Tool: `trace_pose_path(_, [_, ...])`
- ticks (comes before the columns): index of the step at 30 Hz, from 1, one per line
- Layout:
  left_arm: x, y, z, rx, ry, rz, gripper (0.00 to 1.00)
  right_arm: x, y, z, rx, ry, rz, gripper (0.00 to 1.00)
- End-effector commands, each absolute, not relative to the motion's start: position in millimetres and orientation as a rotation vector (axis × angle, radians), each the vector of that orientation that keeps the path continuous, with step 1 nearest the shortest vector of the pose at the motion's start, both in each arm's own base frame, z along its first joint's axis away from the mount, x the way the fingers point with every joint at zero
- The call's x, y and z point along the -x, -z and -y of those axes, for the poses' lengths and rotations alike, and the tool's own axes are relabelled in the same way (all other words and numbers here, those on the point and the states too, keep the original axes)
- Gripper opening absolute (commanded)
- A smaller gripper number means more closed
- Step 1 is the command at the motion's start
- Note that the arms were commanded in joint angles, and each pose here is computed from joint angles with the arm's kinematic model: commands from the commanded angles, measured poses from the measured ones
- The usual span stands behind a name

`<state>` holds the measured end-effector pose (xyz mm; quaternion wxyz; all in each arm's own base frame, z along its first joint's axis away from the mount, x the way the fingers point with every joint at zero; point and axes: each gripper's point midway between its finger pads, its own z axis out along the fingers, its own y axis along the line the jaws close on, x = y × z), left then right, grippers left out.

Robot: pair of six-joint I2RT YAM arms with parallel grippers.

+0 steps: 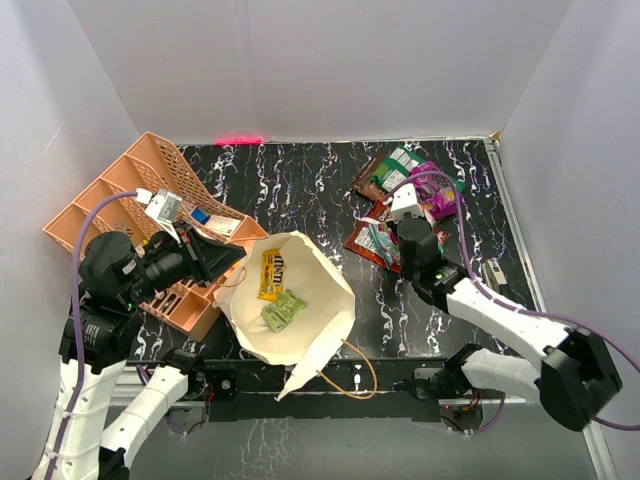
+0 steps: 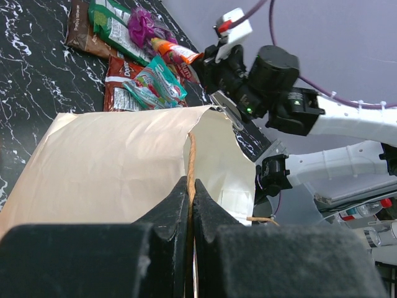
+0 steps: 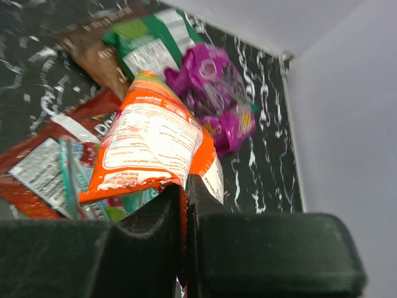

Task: Take the snacks out of the paper bag
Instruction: Place the snack at the center of the board.

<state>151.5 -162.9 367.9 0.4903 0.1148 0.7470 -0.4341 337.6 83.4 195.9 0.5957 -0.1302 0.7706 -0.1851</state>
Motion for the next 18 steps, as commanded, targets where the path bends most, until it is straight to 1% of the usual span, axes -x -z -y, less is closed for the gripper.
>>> trace_pose_path(1, [-146.5, -383.3, 164.5, -0.316, 1.067, -1.775, 0.00, -354.4, -188.5, -51.9, 0.008, 0.433, -1.831, 0.07])
trace_pose_path(4, [-144.3, -380.9, 167.9, -0.331, 1.095, -1.779, 0.00, -363.9, -187.8, -47.1, -0.022, 0.414, -1.833, 0.07])
trace_pose_path(7, [-142.3, -382.5, 172.2, -0.348, 1.133, -1.763, 0.00, -376.0, -172.7, -59.1, 0.014, 0.378, -1.877, 0.08])
trace_pose_path(8, [-141.3, -384.2, 173.6, -0.355, 1.146, -1.755, 0.00, -380.4, -164.9, -67.7, 0.042, 0.345, -1.900, 0.17])
trace_pose_path(9, [-140.4, -385.0, 175.1, -0.360, 1.160, -1.748, 0.00, -384.6, -153.7, -86.1, 0.124, 0.260, -1.939, 0.32])
trace_pose_path(10, [-140.1, -386.2, 176.5, -0.360, 1.176, -1.743, 0.00, -386.8, -145.7, -128.2, 0.286, 0.042, -1.978, 0.46])
trace_pose_path(11, [-139.1, -387.1, 177.8, -0.365, 1.190, -1.736, 0.00, -383.2, -142.9, -156.8, 0.366, -0.121, -2.007, 0.55])
trace_pose_path(13, [-137.5, -387.1, 179.8, -0.375, 1.208, -1.732, 0.00, -367.3, -147.2, -200.0, 0.406, -0.421, -2.018, 0.66])
trace_pose_path(14, [-136.9, -385.8, 180.4, -0.379, 1.214, -1.737, 0.00, -361.6, -155.3, -208.3, 0.385, -0.504, -1.991, 0.69])
trace_pose_path(16, [-135.9, -383.2, 180.4, -0.382, 1.214, -1.749, 0.00, -358.4, -175.1, -207.8, 0.328, -0.544, -1.917, 0.73])
trace_pose_path(18, [-134.0, -380.5, 181.0, -0.395, 1.218, -1.757, 0.00, -359.9, -190.3, -196.1, 0.292, -0.487, -1.883, 0.77])
